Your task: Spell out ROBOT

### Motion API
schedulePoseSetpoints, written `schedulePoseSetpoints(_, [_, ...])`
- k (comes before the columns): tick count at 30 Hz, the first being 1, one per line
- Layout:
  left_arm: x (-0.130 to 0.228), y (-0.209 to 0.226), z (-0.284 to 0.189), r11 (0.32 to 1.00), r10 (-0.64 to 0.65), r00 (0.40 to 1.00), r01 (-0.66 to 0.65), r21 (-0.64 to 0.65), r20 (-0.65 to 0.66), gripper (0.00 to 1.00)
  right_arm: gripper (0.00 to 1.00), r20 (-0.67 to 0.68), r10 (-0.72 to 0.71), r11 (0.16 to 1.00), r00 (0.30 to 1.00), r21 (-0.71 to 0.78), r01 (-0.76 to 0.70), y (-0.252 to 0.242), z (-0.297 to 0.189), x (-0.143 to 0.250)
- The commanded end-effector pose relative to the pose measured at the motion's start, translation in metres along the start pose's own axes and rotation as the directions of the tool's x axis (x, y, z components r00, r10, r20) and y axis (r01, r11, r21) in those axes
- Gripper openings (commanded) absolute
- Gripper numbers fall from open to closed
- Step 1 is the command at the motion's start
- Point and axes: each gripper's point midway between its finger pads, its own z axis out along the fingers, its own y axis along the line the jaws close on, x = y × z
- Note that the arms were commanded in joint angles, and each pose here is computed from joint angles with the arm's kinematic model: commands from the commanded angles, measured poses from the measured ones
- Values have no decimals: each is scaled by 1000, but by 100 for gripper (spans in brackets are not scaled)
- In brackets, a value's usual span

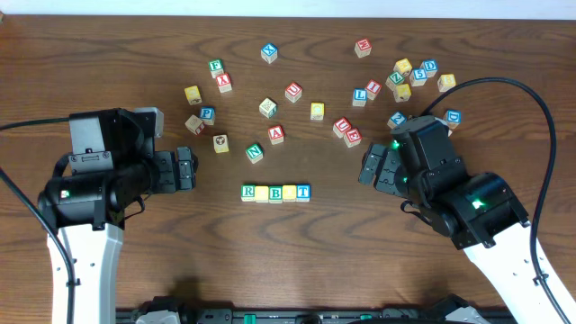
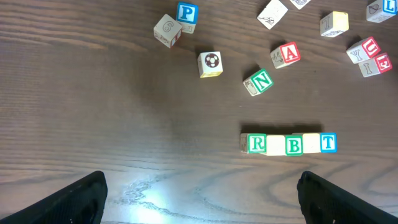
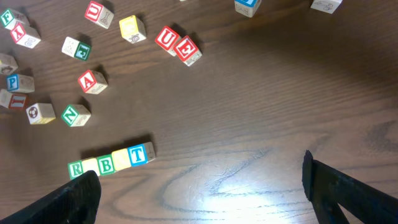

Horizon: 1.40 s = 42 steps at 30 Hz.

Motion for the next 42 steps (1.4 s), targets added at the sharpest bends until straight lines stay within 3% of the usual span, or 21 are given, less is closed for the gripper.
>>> schedulePoseSetpoints(1, [-4,-2,-4,1000,13,1000,-13,12,13,96,99,10,-14,1000,1000,7,13,0,-1,-2])
schedulePoseSetpoints(6, [-3,12,-4,997,22,1000,-21,-71,10,96,99,10,-14,1000,1000,7,13,0,-1,-2])
schedulePoseSetpoints(15, [8,3,-34,996,46,996,-41,-74,78,96,99,10,-14,1000,1000,7,13,0,-1,-2])
schedulePoseSetpoints(29, [68,-27,-82,987,161,914,-159,-36,372,96,99,10,-14,1000,1000,7,13,0,-1,-2])
schedulePoseSetpoints(34, [54,-35,-92,979,185,804,-200,-36,566,96,99,10,-14,1000,1000,7,13,0,-1,-2])
schedulePoseSetpoints(42, [17,-45,-107,960,210,510,-270,-77,834,96,99,10,-14,1000,1000,7,13,0,-1,-2])
